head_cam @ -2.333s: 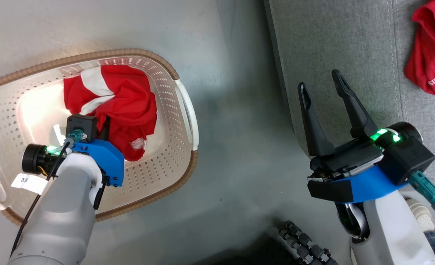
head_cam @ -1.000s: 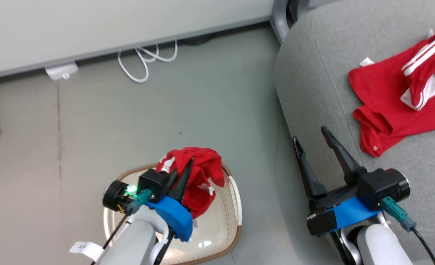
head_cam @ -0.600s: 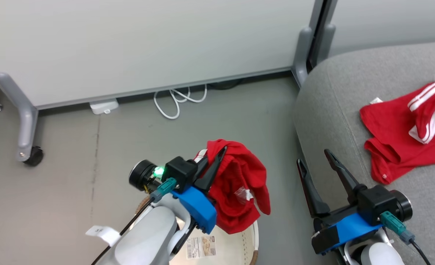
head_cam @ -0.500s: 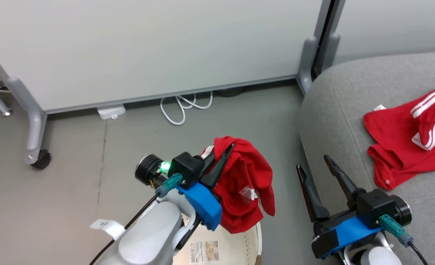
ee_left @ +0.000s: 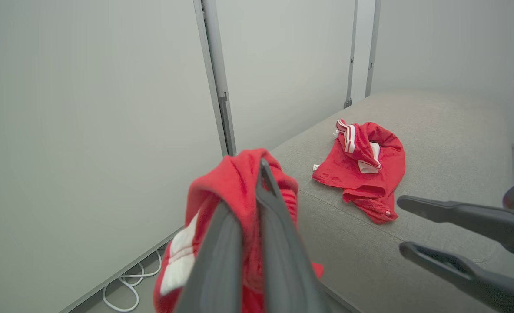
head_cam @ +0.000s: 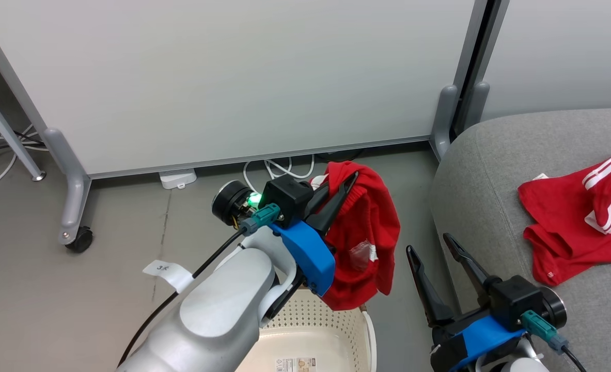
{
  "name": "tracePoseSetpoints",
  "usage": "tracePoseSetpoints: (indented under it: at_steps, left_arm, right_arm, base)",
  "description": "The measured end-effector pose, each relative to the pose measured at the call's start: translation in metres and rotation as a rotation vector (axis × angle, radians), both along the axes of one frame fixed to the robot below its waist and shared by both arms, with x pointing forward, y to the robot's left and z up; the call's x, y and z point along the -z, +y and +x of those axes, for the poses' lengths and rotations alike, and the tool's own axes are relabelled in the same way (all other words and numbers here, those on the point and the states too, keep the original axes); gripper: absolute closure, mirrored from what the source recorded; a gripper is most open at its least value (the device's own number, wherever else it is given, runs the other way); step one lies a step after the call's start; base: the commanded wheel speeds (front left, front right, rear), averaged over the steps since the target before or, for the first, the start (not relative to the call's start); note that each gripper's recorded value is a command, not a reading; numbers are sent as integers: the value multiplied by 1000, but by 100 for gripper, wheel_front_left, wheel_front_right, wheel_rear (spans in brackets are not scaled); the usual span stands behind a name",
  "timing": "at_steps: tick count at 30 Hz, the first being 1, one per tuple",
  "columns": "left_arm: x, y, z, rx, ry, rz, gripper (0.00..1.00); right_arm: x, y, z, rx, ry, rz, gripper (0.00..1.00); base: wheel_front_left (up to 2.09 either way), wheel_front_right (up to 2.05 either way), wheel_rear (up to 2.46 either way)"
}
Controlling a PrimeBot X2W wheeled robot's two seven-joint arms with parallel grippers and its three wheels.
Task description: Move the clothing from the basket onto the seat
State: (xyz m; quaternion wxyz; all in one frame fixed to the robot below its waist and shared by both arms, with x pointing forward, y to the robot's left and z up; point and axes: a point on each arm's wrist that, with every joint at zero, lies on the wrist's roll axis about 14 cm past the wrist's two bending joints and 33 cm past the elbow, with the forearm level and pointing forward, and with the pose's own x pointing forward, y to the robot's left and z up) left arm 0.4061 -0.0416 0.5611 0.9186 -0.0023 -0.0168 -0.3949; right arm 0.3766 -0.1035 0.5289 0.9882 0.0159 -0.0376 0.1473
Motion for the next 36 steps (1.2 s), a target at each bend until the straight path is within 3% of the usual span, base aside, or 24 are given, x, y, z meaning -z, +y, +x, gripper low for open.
tracePoseSetpoints:
  at_steps: [12,24,36]
  left_arm:
    - [4,-9,-3,30,19,7,100]
    - [9,-14,-4,55,28,7,100]
    - [5,-18,-8,71,22,3,100]
  right_arm:
    - [9,10,2,-31,54,-20,0]
    - [31,28,40,-90,196,-112,0]
    - [44,46,58,-146,251,-160,0]
  base:
    - [0,0,0]
    - [0,0,0]
    - [0,0,0]
